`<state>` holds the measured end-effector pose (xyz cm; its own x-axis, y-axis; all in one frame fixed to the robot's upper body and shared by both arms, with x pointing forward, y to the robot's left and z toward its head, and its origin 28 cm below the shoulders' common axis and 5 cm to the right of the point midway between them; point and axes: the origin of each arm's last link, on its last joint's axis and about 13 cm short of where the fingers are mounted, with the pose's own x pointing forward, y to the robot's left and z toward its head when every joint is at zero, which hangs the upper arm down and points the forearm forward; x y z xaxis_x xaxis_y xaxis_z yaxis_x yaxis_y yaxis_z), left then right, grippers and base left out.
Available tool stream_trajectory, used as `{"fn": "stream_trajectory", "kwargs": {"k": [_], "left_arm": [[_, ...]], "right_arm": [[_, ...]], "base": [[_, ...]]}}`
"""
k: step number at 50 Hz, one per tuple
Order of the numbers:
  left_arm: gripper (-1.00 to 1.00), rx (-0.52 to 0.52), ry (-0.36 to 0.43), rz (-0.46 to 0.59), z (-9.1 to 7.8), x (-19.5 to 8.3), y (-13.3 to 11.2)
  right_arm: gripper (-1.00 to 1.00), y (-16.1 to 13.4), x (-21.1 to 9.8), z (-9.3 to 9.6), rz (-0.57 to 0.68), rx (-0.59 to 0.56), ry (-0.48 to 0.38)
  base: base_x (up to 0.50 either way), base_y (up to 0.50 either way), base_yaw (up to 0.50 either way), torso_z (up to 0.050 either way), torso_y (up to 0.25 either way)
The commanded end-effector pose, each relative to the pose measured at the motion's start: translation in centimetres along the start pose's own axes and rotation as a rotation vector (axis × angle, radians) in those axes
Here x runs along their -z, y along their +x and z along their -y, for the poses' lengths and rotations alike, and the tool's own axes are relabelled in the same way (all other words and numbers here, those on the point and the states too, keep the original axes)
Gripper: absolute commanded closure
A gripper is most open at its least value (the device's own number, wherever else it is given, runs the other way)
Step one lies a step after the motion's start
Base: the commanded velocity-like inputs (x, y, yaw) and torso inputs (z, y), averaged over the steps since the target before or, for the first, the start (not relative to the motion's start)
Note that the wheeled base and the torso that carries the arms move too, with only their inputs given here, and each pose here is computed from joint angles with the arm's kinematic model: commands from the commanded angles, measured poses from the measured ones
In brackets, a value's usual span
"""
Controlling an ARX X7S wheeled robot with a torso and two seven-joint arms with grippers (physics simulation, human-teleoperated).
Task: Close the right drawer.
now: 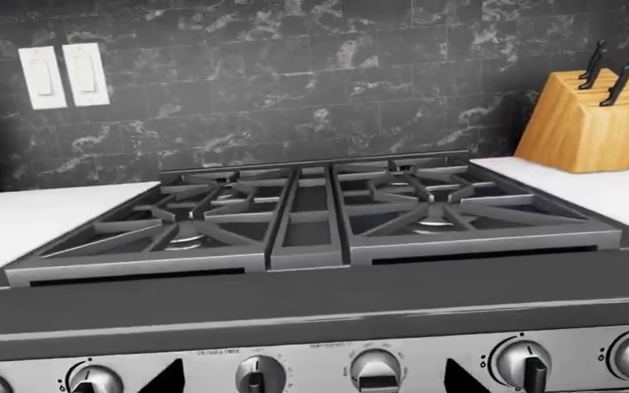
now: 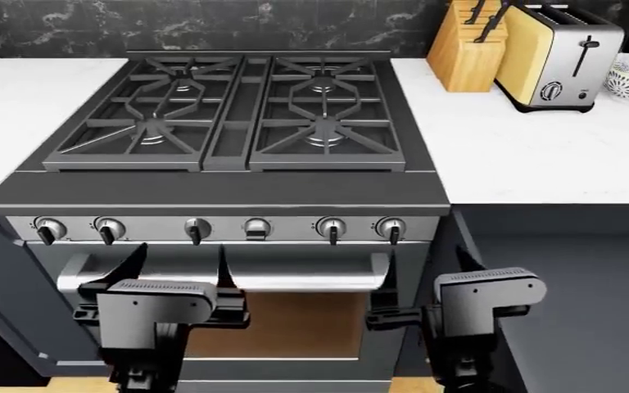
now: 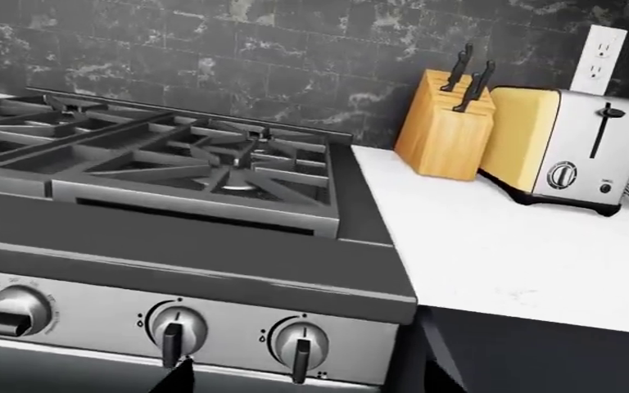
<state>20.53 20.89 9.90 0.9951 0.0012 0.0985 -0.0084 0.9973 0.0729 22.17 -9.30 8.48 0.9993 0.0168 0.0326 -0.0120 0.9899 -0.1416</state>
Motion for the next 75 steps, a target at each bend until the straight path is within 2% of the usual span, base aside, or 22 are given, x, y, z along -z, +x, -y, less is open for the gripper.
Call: {"fn": "stream_trajectory", "kwargs": {"k": [1, 8, 10, 14, 15, 16, 38, 62, 70, 75], "left_arm": [[-1.00, 0.000, -0.001, 0.086, -0.6, -4.0, 0.6], [-1.00, 0.011, -0.018, 0.149, -0.7, -6.5, 0.8], [-1.00, 0.002, -0.044, 0.215, -1.0, -8.5, 0.9], [-1.00, 0.010, -0.041, 0.245, -1.0, -10.0, 0.8], [-1.00, 0.041, -0.088, 0.343, -0.5, -13.2, 0.7], [-1.00, 0.040, -0.072, 0.314, -0.6, -13.6, 0.9], [-1.00, 0.041, -0.075, 0.357, -0.6, -15.2, 0.7], [-1.00, 0.039, -0.080, 0.423, -0.7, -17.4, 0.1], [-1.00, 0.035, -0.083, 0.424, -0.8, -17.3, 0.0], [-1.00, 0.035, -0.085, 0.422, -0.8, -17.1, -0.1]], "right_arm": [[-1.00, 0.0, -3.9, 0.2, 0.057, -0.019, -0.033], [-1.00, -0.1, -6.3, 0.4, 0.084, -0.020, -0.079], [-1.00, -0.3, -7.8, 0.5, 0.108, -0.022, -0.102], [-1.00, -0.3, -8.6, 0.7, 0.120, -0.027, -0.126], [-1.00, -0.3, -11.8, 0.6, 0.213, -0.082, -0.187], [-1.00, 0.4, -13.7, 1.1, 0.217, -0.042, -0.216], [-1.00, 0.4, -15.7, 1.2, 0.268, -0.037, -0.233], [-1.00, -0.2, -19.1, 1.2, 0.356, -0.027, -0.277], [-1.00, -0.3, -19.3, 1.3, 0.369, -0.025, -0.245], [-1.00, -0.3, -19.1, 1.3, 0.369, -0.011, -0.256]], "base": [[0.00, 0.00, 0.00, 0.000, 0.000], [0.00, 0.00, 0.00, 0.000, 0.000], [0.00, 0.00, 0.00, 0.000, 0.000], [0.00, 0.00, 0.00, 0.000, 0.000], [0.00, 0.00, 0.00, 0.000, 0.000], [0.00, 0.00, 0.00, 0.000, 0.000], [0.00, 0.00, 0.00, 0.000, 0.000], [0.00, 0.00, 0.00, 0.000, 0.000], [0.00, 0.00, 0.00, 0.000, 0.000], [0.00, 0.00, 0.00, 0.000, 0.000]]}}
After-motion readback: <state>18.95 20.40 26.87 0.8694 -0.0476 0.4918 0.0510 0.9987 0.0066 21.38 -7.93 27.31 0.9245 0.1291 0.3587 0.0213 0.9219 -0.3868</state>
